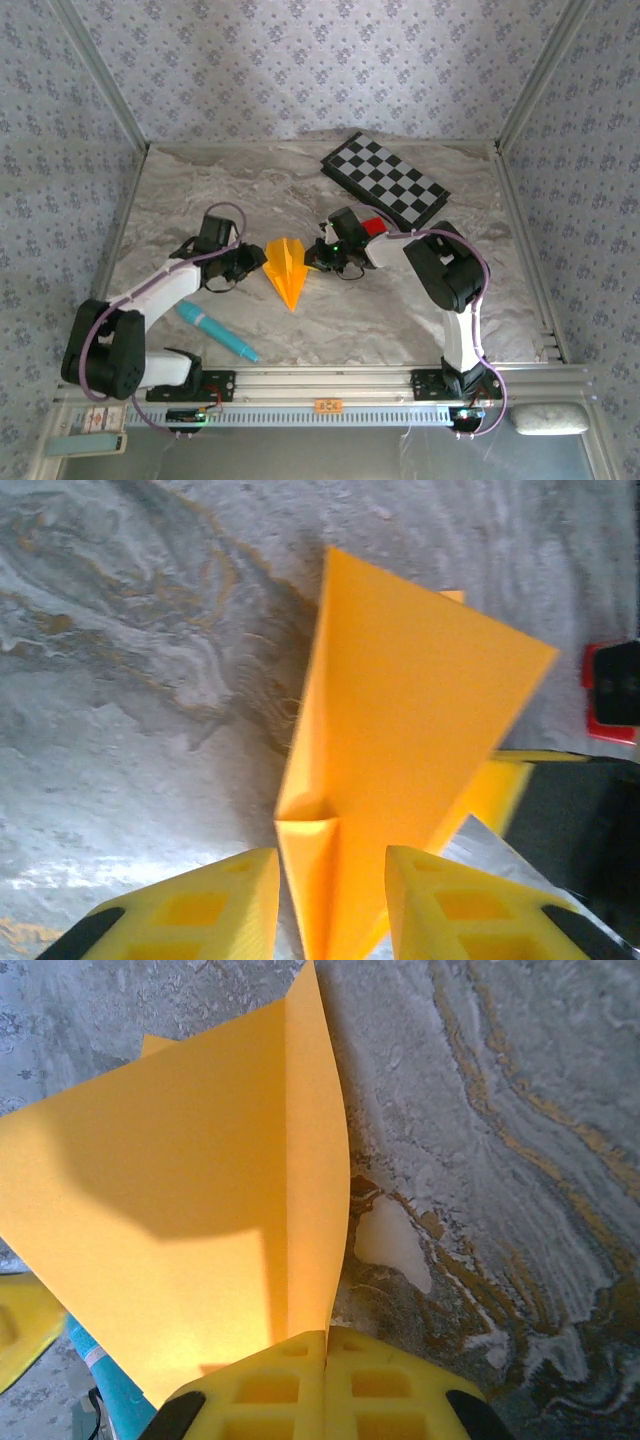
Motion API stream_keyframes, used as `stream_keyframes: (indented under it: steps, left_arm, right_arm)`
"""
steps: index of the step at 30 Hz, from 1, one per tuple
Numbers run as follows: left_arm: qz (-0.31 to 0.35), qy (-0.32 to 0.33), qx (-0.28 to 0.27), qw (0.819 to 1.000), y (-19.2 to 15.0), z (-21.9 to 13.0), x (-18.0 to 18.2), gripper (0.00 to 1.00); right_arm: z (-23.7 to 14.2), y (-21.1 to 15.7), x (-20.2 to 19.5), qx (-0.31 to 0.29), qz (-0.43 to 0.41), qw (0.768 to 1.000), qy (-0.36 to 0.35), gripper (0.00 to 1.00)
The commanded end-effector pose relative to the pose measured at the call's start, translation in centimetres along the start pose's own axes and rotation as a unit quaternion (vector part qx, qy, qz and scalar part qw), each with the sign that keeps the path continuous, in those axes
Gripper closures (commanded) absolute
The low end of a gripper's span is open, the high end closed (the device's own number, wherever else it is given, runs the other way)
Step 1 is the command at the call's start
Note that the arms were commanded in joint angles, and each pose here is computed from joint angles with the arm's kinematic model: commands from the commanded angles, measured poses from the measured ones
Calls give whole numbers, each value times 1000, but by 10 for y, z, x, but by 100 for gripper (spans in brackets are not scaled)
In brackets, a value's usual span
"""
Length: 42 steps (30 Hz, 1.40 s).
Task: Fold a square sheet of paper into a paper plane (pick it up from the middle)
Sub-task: Turn over a paper plane at the center of the table, then move the paper plane to the top-center of the table.
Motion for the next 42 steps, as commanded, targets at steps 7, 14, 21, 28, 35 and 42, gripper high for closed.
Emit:
stream_keyframes:
  steps: [7,14,21,28,35,42]
  left_arm:
    - [2,-29,59,998,-25,16,-21,64]
    - [0,-20,84,996,-28,32,-18,57]
    - [8,-55,100,993,-32,34,-29,60]
    - [30,-34,117,992,-41,38,-29,57]
    - [55,3,116,992,-43,42,-31,53]
    - [75,51,123,988,-49,50,-26,53]
  right_arm:
    - [0,2,9,-1,-2,1000,8,94]
    - [0,2,8,0,0,1000,7,94]
    - [1,2,8,1,2,1000,7,94]
    - [2,2,7,1,4,1000,7,94]
    - [2,1,9,2,3,1000,9,94]
    - [-4,4,19,-1,0,1000,23,94]
Point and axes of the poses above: each hand's point on the last joint's axis, 136 mm out from that joint toward the fingers, its own z axis out along the fingers, its own x axis along the line the jaws close on, y = z × x, the point moved 5 cm from there along -z, back along the fingers, and after that the axes turned 1 degree about -z, right-handed, at the moved point
